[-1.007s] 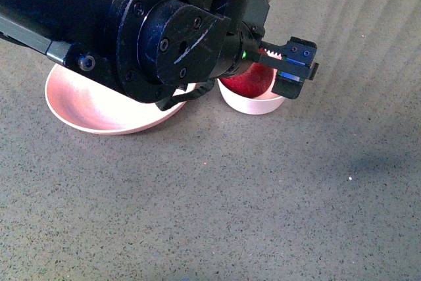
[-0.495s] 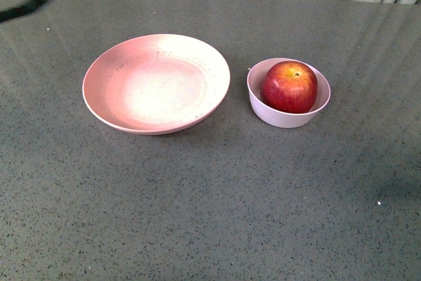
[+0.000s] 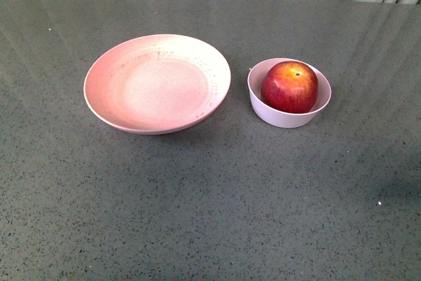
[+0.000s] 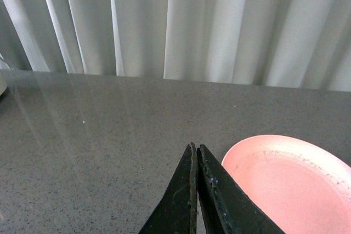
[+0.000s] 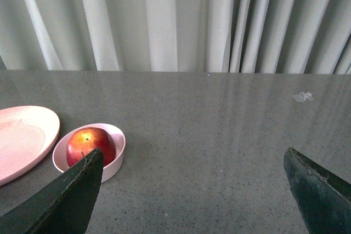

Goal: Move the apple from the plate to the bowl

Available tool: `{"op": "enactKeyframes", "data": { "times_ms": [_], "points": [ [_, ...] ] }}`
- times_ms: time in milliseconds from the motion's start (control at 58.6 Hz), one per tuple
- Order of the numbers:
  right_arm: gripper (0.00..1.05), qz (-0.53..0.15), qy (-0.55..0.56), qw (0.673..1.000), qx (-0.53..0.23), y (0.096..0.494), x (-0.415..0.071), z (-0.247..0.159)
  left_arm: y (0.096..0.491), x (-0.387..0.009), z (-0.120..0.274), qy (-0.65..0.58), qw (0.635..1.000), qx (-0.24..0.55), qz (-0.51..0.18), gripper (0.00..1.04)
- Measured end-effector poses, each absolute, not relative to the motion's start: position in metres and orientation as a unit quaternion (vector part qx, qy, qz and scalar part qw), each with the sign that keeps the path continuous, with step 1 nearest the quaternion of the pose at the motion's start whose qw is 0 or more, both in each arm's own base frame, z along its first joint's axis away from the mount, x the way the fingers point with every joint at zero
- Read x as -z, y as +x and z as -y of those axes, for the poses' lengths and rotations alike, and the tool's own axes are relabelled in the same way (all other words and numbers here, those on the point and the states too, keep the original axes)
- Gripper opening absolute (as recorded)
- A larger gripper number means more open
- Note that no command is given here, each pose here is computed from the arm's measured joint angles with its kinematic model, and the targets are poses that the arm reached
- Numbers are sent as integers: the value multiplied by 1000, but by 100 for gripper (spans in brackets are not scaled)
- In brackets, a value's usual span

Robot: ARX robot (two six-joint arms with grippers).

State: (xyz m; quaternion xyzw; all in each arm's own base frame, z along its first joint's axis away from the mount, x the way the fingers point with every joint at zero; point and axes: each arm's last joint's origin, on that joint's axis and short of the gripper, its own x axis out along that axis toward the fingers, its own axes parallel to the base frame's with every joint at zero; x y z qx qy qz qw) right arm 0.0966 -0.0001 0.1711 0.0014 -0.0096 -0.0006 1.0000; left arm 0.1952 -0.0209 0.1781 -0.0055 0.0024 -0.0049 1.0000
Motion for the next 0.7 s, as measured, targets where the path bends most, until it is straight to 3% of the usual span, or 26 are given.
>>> {"op": "enactKeyframes", "data": {
  "times_ms": [273,700],
  "points": [
    [96,9,1,1000,1,97,-171,0,162,-161,3,-5,1000,6,-11,2],
    [96,9,1,1000,1,97,-171,0,138,-167,0,-5,1000,2,-1,2]
  ]
}}
